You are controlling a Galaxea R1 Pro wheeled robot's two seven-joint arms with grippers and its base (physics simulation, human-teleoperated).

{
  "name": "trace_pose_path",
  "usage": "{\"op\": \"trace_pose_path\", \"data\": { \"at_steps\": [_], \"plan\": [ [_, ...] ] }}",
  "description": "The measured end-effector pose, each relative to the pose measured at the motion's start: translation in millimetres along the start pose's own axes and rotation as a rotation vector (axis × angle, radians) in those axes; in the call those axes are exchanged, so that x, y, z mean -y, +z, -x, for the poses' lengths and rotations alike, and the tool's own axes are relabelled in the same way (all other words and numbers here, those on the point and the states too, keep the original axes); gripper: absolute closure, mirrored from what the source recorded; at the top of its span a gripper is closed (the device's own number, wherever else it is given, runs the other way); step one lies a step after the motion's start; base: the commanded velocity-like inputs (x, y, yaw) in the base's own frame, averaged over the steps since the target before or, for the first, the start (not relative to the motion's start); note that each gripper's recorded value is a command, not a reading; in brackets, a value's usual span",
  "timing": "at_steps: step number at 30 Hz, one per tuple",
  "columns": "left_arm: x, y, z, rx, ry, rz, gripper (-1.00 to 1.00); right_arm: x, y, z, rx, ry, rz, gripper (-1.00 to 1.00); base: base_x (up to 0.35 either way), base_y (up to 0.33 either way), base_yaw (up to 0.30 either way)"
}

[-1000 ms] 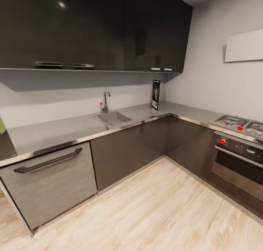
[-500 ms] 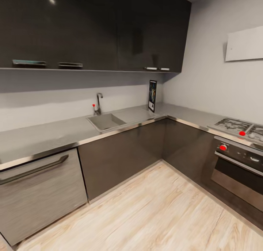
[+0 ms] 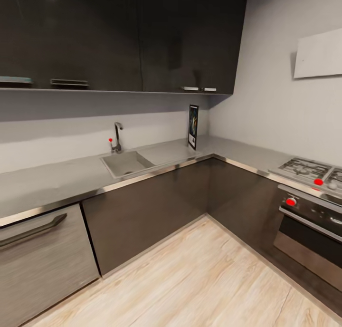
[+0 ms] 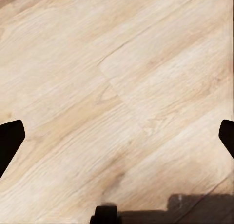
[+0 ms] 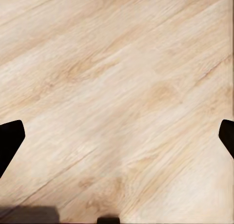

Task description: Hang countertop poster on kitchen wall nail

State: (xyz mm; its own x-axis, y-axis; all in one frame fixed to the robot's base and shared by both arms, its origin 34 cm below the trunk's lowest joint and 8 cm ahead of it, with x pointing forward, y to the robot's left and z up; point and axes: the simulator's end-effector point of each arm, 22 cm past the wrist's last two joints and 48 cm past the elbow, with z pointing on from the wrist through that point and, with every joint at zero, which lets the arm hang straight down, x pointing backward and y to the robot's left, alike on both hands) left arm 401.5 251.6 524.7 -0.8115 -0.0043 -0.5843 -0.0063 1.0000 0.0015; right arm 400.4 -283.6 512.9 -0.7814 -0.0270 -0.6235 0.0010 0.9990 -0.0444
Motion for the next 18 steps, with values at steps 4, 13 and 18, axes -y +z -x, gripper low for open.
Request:
{"op": "trace_pose_path", "data": {
  "at_steps": [4, 13, 18],
  "plan": [
    [-0.2, 0.0, -1.2, -0.003, 0.000, 0.000, -1.00, 0.2, 0.1, 0.2, 0.000, 0.001, -0.001, -1.00, 0.280, -0.223, 0.000],
    [-0.6, 0.0, -1.8, -0.004, 0.001, 0.001, -1.00, -0.1, 0.0, 0.0, 0.000, 0.000, 0.000, -1.00, 0.279, -0.224, 0.000],
    [-0.7, 0.0, -1.8, -0.004, 0.001, 0.001, -1.00, -0.6, 0.1, 0.3, 0.000, 0.001, 0.000, -1.00, 0.279, -0.224, 0.000]
  ]
}}
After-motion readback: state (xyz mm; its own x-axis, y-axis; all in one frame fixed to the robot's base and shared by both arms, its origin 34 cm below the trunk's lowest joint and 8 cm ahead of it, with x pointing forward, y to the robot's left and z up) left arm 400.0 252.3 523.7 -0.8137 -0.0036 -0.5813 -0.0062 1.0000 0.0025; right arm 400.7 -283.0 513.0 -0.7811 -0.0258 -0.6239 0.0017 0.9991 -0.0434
